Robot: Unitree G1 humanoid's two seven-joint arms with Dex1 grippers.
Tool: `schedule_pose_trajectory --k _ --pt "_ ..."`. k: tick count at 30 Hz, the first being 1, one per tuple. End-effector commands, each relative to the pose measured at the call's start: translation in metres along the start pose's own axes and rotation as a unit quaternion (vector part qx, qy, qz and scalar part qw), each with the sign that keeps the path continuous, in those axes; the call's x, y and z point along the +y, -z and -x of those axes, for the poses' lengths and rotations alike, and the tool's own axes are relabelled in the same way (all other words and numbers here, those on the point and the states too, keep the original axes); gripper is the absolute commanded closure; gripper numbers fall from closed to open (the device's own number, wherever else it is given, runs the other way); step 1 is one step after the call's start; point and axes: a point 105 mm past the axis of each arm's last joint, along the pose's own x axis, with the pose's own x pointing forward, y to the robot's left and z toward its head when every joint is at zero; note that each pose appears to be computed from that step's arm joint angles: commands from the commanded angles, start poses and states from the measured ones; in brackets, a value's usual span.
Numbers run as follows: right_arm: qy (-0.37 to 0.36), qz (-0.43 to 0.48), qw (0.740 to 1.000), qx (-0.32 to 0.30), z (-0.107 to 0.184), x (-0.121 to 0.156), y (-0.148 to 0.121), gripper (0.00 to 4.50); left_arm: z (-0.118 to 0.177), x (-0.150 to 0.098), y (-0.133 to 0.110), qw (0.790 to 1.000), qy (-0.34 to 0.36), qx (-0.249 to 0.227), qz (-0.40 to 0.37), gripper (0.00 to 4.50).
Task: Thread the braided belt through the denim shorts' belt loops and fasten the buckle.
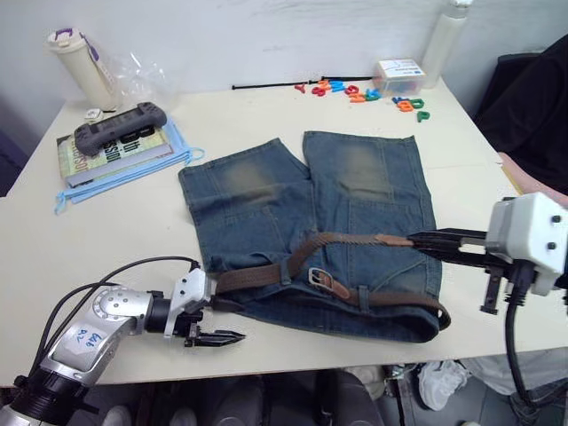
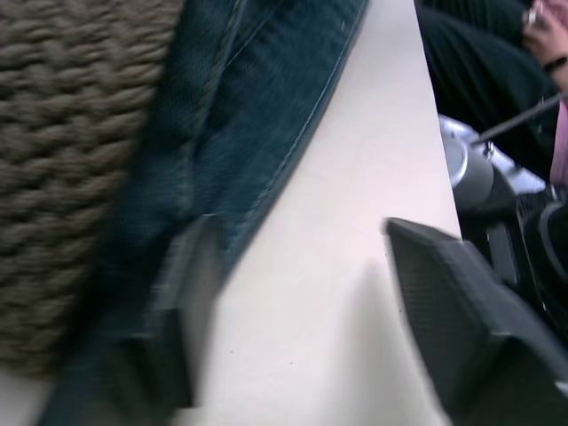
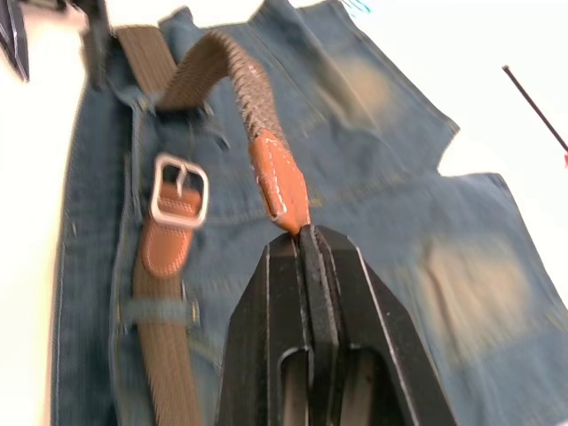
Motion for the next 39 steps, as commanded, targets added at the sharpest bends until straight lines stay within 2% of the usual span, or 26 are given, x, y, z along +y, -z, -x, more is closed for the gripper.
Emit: schedule_pose_trajectory --k 1,7,12,16,18,20,23,27,36,39 --pt "0.007 0.012 1.0 -0.014 -0.006 0.002 -0.007 4.5 0.012 0.003 -0.018 1.0 -0.016 -0.02 0.011 0.09" --pt "0.016 0.014 1.0 -0.02 -0.017 0.003 -0.007 4.5 0.021 -0.019 -0.075 0.997 0.035 -0.07 -0.007 0.09" --pt "0.022 0.014 0.999 -0.023 -0.022 0.003 -0.007 4.5 0.022 -0.031 -0.09 0.995 0.052 -0.089 0.008 0.09" --pt "0.031 0.018 0.999 -0.029 -0.024 -0.001 -0.009 4.5 0.022 -0.022 -0.095 0.993 0.013 -0.113 0.02 0.09" --pt "0.031 0.026 0.998 -0.039 -0.025 -0.002 -0.015 4.5 0.015 0.001 -0.108 0.989 -0.056 -0.14 0.014 0.09" --pt "0.031 0.031 0.998 -0.045 -0.026 -0.003 -0.019 4.5 0.008 0.014 -0.119 0.983 -0.093 -0.155 0.003 0.09" --pt "0.022 0.053 0.998 -0.039 -0.03 -0.002 -0.024 4.5 -0.011 0.015 -0.138 0.978 -0.117 -0.16 -0.061 0.09" --pt "0.027 0.068 0.997 -0.029 -0.035 -0.006 -0.029 4.5 -0.023 0.012 -0.15 0.97 -0.136 -0.158 -0.121 0.09" --pt "0.027 0.089 0.996 -0.013 -0.049 -0.007 -0.03 4.5 -0.031 0.02 -0.166 0.954 -0.188 -0.176 -0.155 0.09" --pt "0.027 0.09 0.995 -0.014 -0.051 -0.007 -0.031 4.5 -0.033 0.016 -0.168 0.952 -0.185 -0.182 -0.16 0.09"
